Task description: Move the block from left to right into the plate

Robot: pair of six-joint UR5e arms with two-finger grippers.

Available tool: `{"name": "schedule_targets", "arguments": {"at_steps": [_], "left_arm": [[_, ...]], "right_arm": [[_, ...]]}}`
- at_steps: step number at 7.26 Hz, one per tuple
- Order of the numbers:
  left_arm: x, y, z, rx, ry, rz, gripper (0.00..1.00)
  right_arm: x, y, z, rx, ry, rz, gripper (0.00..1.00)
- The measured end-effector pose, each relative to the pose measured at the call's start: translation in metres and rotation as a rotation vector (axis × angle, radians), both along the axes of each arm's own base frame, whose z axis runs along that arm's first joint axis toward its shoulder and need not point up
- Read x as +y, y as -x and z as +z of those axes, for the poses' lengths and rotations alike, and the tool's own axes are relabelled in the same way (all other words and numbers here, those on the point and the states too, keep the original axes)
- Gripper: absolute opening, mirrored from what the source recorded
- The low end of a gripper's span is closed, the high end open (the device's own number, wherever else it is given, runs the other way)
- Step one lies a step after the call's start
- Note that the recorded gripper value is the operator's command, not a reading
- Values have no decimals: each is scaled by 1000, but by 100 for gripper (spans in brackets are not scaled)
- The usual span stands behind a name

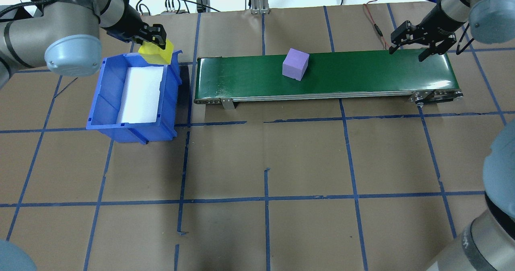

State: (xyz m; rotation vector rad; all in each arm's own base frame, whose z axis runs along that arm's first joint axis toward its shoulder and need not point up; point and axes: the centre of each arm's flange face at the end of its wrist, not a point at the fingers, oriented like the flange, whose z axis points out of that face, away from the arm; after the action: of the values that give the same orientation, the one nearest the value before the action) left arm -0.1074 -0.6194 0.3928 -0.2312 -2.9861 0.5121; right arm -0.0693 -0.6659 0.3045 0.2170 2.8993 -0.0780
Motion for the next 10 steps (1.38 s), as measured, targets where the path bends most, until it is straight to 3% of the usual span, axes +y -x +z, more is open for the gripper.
{"name": "schedule_targets", "arguments": {"at_steps": [2, 3, 4, 5, 7, 10], "left_arm": [[3, 45, -18, 28, -28, 7, 27], [-5, 54, -43, 35, -43, 6, 34], [-12, 59, -65, 46, -60, 1, 49], [-17, 63, -84, 60, -82, -4, 99], [-16, 67, -101, 74, -111, 8, 100], [5, 67, -48, 71, -112, 39, 100]], "right_arm": [[0, 0, -1, 3, 13, -1, 100], [0, 0, -2, 4, 17, 0, 100], [0, 0, -2, 5, 19, -1, 100], [0, 0, -2, 6, 22, -1, 100], [1, 0, -4, 6, 24, -3, 100], [2, 0, -4, 6, 23, -9, 100]]}}
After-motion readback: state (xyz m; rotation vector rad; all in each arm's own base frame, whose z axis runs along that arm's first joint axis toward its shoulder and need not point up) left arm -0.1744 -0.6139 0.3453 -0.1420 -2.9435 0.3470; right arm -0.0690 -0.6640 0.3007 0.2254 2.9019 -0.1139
